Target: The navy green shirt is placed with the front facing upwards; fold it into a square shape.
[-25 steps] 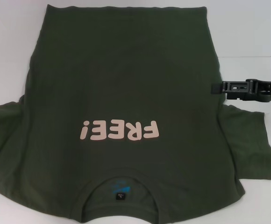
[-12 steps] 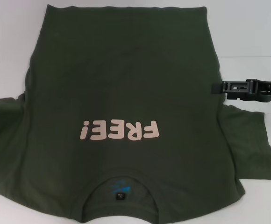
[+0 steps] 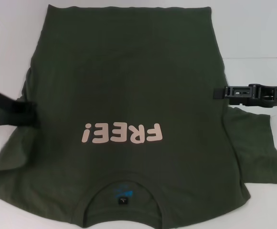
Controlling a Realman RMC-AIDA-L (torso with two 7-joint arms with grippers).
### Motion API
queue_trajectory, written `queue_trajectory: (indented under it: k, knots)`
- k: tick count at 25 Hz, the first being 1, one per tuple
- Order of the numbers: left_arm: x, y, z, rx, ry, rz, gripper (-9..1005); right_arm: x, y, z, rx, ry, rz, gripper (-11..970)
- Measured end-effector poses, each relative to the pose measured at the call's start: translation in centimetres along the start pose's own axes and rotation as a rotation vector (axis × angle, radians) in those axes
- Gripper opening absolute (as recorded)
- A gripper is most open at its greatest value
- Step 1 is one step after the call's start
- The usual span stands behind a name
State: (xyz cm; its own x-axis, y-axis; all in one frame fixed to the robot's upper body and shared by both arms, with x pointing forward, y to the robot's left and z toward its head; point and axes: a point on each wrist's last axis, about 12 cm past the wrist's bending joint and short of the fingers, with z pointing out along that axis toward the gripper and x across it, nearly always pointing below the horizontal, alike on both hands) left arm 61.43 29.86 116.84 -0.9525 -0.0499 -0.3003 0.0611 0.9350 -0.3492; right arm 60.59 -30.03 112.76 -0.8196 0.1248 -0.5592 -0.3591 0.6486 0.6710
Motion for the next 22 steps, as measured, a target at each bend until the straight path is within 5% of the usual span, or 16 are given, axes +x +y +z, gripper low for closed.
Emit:
queue_trajectory:
  k: [14,19,20,22]
  knots:
    - [-1.9,-2.2,2.4,0.066,-0.047,0.005,27,0.4,-0.3,0.0,0.0,0.008,0.01,941]
    - [-2.0,-3.1,2.8,0.093,-0.056,0.143,29,0.4,-0.3,0.0,0.004,0.006,0.01,940]
    - [-1.7,-4.2,2.9,0.152,-0.093,0.281,119,0.3,-0.4,0.0,0.007,0.005,0.01,940]
    - [-1.5,-4.7,3.0,0.174,-0.115,0.355,230,0.3,-0.4,0.1,0.008,0.006,0.009,940]
